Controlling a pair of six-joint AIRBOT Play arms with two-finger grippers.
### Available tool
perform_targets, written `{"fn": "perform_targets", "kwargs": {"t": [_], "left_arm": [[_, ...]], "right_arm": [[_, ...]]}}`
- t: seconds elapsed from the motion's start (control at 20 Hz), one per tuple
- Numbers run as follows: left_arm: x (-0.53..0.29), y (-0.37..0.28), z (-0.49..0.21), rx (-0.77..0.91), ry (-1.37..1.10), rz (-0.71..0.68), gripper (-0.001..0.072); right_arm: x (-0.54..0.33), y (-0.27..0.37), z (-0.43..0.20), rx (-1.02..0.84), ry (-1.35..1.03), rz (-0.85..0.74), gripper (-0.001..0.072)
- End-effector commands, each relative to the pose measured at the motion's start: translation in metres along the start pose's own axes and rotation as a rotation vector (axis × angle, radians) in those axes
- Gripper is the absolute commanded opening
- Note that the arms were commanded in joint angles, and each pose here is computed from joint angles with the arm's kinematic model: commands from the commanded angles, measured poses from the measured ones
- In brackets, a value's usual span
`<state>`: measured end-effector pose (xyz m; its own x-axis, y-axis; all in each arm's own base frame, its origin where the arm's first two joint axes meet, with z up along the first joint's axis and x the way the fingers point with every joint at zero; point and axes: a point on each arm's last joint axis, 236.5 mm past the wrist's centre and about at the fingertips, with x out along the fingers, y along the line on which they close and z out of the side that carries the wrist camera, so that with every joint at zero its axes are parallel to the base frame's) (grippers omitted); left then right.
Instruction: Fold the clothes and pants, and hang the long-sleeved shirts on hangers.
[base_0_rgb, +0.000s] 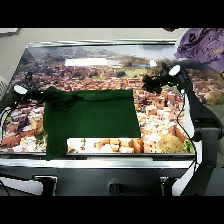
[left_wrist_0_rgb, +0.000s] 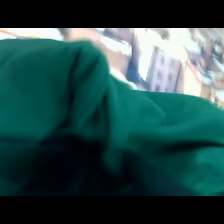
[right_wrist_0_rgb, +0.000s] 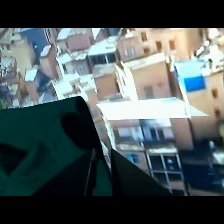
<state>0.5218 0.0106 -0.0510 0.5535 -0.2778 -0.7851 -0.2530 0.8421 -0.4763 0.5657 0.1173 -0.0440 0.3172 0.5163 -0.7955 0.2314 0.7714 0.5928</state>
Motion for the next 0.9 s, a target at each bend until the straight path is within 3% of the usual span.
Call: {"fn": "perform_targets", "kwargs": {"t": [0.0,0.05,0.1,0.25,0.3,0.4,0.55,0.7,0.85], "left_arm": [[-0.012,-0.009,0.005,-0.021,-0.001,-0.034,0.0569],[-0.016,-0.012,0.008,-0.016,0.009,-0.042,0.0644],[-0.021,-0.015,0.010,-0.012,0.020,-0.050,0.0644],[-0.048,-0.021,0.023,0.005,0.058,-0.080,0.0649],[-0.061,-0.020,0.027,0.010,0.076,-0.088,0.0702],[-0.095,-0.010,0.032,0.024,0.115,-0.078,0.0702],[-0.150,0.025,0.029,-0.028,0.114,-0.015,0.0704],[-0.184,0.058,0.007,-0.129,0.077,0.005,0.0701],[-0.189,0.089,-0.042,-0.250,0.095,0.029,0.0678]], "right_arm": [[0.001,0.029,-0.013,0.055,0.058,0.123,0.0152],[-0.001,0.037,-0.015,0.059,0.069,0.153,0.0179],[-0.002,0.041,-0.019,0.062,0.084,0.172,0.0258],[-0.015,0.047,-0.035,0.018,0.146,0.177,0.0358],[-0.026,0.049,-0.043,-0.029,0.171,0.175,0.0362],[-0.058,0.037,-0.060,-0.170,0.227,0.120,0.0363],[-0.115,-0.023,-0.076,-0.352,0.301,-0.112,0.0363],[-0.144,-0.042,-0.085,-0.286,0.229,-0.027,0.0362],[-0.130,-0.077,-0.149,-0.178,0.310,0.015,0.0367]]}}
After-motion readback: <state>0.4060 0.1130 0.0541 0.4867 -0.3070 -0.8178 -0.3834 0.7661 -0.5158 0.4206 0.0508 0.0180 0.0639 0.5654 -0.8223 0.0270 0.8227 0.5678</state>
